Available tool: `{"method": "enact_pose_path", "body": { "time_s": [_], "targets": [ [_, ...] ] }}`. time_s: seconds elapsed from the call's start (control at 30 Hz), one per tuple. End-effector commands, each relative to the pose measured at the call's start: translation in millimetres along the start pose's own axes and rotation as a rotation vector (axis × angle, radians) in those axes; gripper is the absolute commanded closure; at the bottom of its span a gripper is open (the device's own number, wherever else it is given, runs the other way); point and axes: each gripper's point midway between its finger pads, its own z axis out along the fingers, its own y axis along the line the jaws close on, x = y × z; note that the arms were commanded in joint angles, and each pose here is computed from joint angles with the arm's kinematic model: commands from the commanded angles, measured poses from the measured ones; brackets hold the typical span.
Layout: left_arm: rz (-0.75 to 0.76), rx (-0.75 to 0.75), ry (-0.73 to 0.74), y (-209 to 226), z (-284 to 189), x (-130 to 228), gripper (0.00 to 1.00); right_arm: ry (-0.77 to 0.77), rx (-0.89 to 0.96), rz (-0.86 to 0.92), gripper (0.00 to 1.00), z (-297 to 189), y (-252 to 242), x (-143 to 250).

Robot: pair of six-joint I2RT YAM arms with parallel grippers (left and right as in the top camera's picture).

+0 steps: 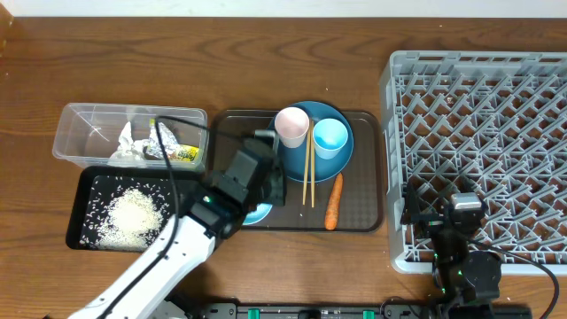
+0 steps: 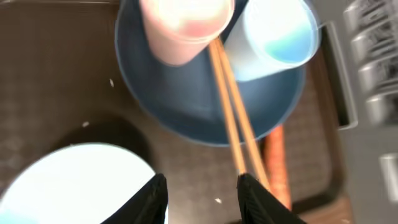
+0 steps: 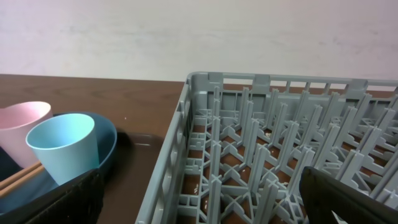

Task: Sort waste into correct bins and load items into the dishwasher rack
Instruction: 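Carry the empty bowl back and set it on the brown tray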

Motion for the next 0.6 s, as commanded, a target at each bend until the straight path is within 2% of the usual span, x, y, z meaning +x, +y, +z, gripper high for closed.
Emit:
{"method": "enact_pose_path", "body": {
  "time_s": [0.0,0.13,0.23,0.4,0.57],
  "targets": [
    [0.020,0.024,-0.056,-20,-32,-37,0.60,0.004,0.018,0.007,0.01,0,-4,2],
    [0.042,-0.024,0.010,-26,-62,-52,0.60,0.004,0.018,0.007,0.01,0,-4,2],
    [0.042,-0.052,0.070,-26,-70,-49,0.60,0.004,0.018,0.007,0.01,0,-4,2],
    [0.053,-0.012,0.209,-36,-71,-15,0.61,0.004,0.018,0.007,0.01,0,-4,2],
    [0.101,-0.010,0.233,-59,-72,5,0.60,0.004,0.018,0.007,0.01,0,-4,2]
  ]
}}
